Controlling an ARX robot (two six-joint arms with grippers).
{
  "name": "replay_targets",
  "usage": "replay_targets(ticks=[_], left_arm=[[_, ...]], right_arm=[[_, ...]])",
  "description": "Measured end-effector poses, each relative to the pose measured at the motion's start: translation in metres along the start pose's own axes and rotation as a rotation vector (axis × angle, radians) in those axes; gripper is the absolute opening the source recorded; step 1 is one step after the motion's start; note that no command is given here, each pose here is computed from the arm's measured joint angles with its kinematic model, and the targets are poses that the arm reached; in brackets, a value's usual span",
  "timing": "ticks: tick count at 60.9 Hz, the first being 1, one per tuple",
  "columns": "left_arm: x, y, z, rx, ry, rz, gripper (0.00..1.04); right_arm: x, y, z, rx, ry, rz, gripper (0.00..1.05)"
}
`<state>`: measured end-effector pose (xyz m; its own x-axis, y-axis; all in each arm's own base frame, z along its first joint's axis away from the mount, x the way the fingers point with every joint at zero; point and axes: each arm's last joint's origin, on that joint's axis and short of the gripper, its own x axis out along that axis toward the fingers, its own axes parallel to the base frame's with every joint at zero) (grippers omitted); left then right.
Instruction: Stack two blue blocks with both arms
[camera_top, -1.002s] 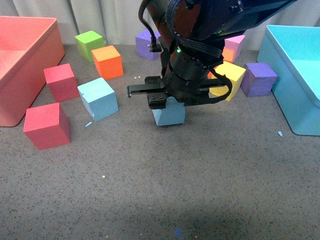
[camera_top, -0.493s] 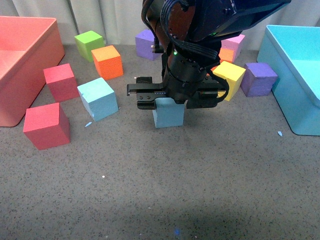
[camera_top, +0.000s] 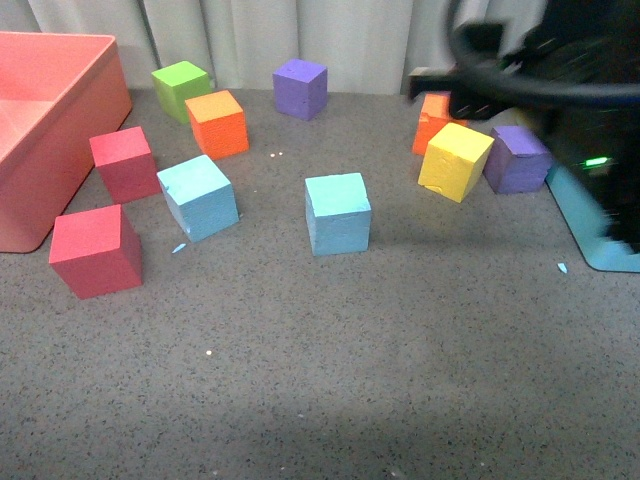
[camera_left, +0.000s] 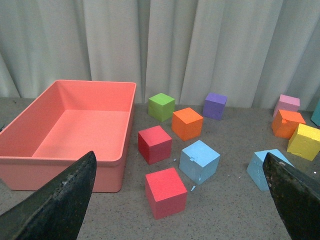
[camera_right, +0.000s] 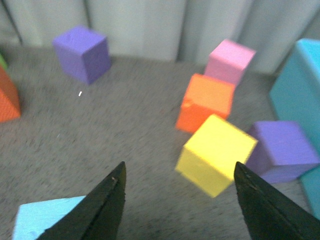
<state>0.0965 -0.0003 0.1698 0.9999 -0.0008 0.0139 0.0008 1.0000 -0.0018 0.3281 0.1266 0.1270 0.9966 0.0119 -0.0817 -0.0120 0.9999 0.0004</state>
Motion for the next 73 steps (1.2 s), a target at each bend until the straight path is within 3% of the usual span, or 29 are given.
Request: replay_targets(ticks=[7, 16, 35, 73], left_arm=[[0.0, 0.0, 0.0, 0.0, 0.0, -0.002, 0.98], [0.0, 0.0, 0.0, 0.0, 0.0, -0.003, 0.98], [0.0, 0.0, 0.0, 0.0, 0.0, -0.003, 0.98], [0.0, 0.0, 0.0, 0.0, 0.0, -0.002, 0.98]], right_arm=[[-0.031, -0.032, 0.024, 0.027, -0.117, -0.022, 0.27], [-0.067, -0.059, 0.013, -0.003, -0.065, -0.007, 0.0], [-0.121, -0.094, 0.025, -0.002, -0.069, -0.015, 0.01], [-0.183, -0.124, 0.02, 0.0, -0.066, -0.013, 0.01]])
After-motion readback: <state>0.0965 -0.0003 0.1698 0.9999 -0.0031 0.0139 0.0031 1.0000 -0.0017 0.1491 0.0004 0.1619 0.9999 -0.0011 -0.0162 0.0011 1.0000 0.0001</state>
